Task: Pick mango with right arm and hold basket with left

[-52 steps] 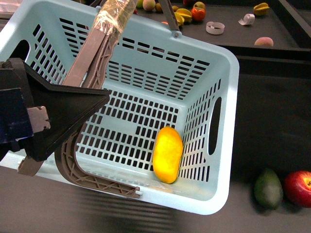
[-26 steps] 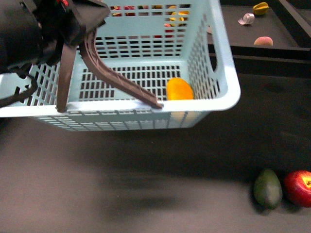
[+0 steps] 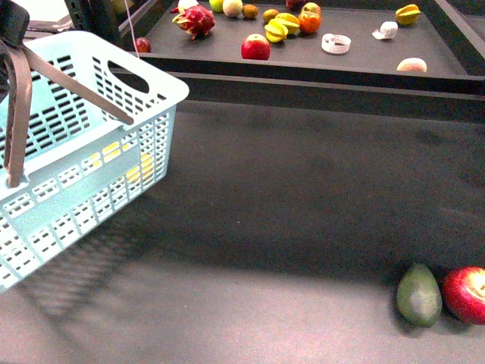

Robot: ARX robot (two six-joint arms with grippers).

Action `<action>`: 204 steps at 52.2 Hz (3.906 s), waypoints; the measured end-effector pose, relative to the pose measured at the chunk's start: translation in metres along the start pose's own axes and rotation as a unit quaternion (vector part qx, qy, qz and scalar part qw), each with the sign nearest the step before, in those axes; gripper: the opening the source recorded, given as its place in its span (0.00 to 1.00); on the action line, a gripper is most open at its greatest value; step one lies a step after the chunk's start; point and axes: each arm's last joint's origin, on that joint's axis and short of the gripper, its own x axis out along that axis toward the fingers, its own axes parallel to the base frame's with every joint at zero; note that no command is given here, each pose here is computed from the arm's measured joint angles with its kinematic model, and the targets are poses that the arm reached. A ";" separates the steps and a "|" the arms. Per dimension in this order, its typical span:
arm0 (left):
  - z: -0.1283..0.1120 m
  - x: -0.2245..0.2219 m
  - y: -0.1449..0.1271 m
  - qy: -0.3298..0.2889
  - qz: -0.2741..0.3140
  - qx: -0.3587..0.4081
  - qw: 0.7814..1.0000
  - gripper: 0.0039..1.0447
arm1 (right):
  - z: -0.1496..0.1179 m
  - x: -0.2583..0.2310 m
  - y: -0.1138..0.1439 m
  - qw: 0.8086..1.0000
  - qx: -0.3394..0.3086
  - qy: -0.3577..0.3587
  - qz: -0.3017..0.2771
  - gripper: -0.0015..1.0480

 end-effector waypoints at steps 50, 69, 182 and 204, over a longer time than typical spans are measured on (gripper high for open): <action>-0.017 0.055 0.017 -0.062 0.090 -0.122 0.987 0.11 | 0.000 0.000 0.000 1.000 0.000 0.000 0.000 0.92; -0.009 0.059 0.013 0.014 0.027 -0.173 0.985 0.70 | 0.000 0.000 0.000 1.000 0.000 0.000 0.000 0.92; 0.055 -0.192 0.090 -0.078 -0.189 0.441 0.874 0.04 | 0.000 0.000 0.000 1.000 0.000 0.000 0.000 0.92; 0.056 -0.203 0.094 -0.079 -0.190 0.441 0.874 0.04 | 0.000 0.000 0.000 1.000 0.000 0.000 0.000 0.92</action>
